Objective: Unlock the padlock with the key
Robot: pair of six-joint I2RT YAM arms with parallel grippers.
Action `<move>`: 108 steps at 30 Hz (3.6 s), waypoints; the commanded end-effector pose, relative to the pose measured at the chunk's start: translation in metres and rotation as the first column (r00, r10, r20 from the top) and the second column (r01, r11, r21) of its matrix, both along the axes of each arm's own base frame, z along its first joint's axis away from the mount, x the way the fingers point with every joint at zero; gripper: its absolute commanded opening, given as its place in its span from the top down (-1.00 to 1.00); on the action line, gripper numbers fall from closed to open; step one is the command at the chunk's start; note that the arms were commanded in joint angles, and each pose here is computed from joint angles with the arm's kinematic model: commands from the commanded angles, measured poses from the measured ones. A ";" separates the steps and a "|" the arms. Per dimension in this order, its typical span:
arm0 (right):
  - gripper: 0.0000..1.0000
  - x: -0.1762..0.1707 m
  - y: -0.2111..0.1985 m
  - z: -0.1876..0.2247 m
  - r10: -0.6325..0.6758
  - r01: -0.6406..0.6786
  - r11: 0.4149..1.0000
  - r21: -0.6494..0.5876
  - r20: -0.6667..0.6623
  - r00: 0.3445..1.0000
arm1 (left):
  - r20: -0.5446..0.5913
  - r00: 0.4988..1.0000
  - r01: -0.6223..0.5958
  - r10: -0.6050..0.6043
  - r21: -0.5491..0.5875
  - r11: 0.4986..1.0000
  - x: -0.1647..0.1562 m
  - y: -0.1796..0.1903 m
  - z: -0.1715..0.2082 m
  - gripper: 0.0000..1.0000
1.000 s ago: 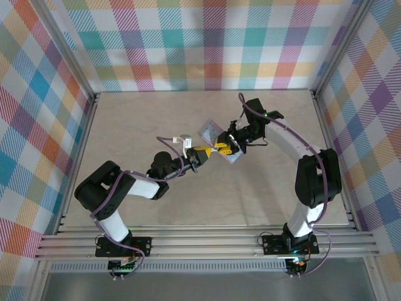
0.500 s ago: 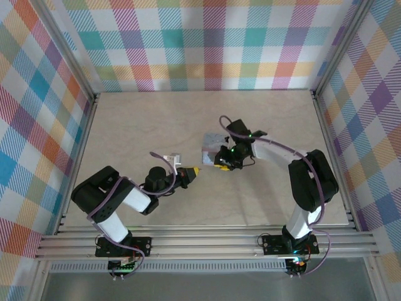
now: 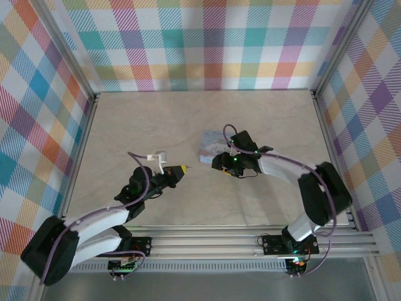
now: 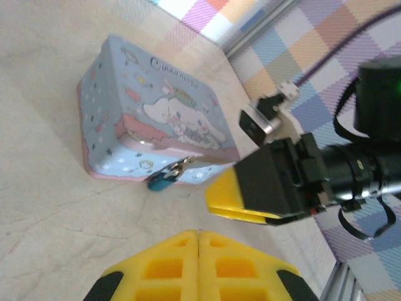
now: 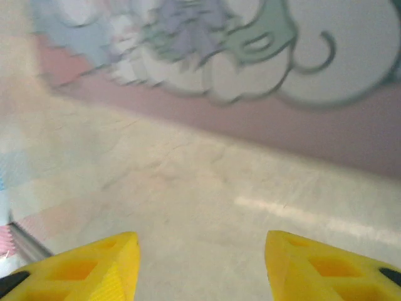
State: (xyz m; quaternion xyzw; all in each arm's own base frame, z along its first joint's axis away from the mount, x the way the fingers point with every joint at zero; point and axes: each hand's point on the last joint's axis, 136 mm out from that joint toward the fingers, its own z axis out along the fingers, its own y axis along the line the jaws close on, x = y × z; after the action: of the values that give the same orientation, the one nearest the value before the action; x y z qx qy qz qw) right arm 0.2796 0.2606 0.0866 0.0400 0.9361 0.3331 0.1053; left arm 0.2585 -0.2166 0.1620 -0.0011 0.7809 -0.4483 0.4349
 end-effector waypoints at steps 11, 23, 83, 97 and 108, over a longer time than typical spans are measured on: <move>-0.13 -0.023 0.055 0.153 0.046 -0.218 0.849 0.480 0.345 0.937 | -0.102 0.992 0.039 -0.080 -0.357 0.933 -0.001 -0.007 0.064 1.00; 0.14 -0.031 0.093 0.169 0.129 -0.314 0.748 0.584 0.337 0.933 | -0.080 0.992 0.048 -0.098 -0.473 0.880 0.001 -0.009 0.094 1.00; 1.00 -0.055 0.072 0.182 0.443 -0.615 0.701 0.361 0.457 0.772 | 0.133 0.851 0.524 -0.508 -0.295 0.799 -0.027 -0.048 0.117 0.25; 1.00 -0.057 0.071 0.181 0.447 -0.616 0.698 0.365 0.450 0.773 | 0.134 0.842 0.537 -0.523 -0.306 0.786 -0.022 -0.057 0.117 0.61; 1.00 -0.052 0.069 0.179 0.421 -0.591 0.714 0.375 0.443 0.791 | 0.112 0.834 0.546 -0.540 -0.306 0.780 -0.027 -0.058 0.109 0.52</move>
State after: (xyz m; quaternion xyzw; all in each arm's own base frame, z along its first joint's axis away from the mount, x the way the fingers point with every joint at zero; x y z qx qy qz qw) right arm 0.2267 0.3289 0.2584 -0.2446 0.7720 0.5697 0.1401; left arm 0.2371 -0.2711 0.2609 0.1327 0.6742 -0.6704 0.2800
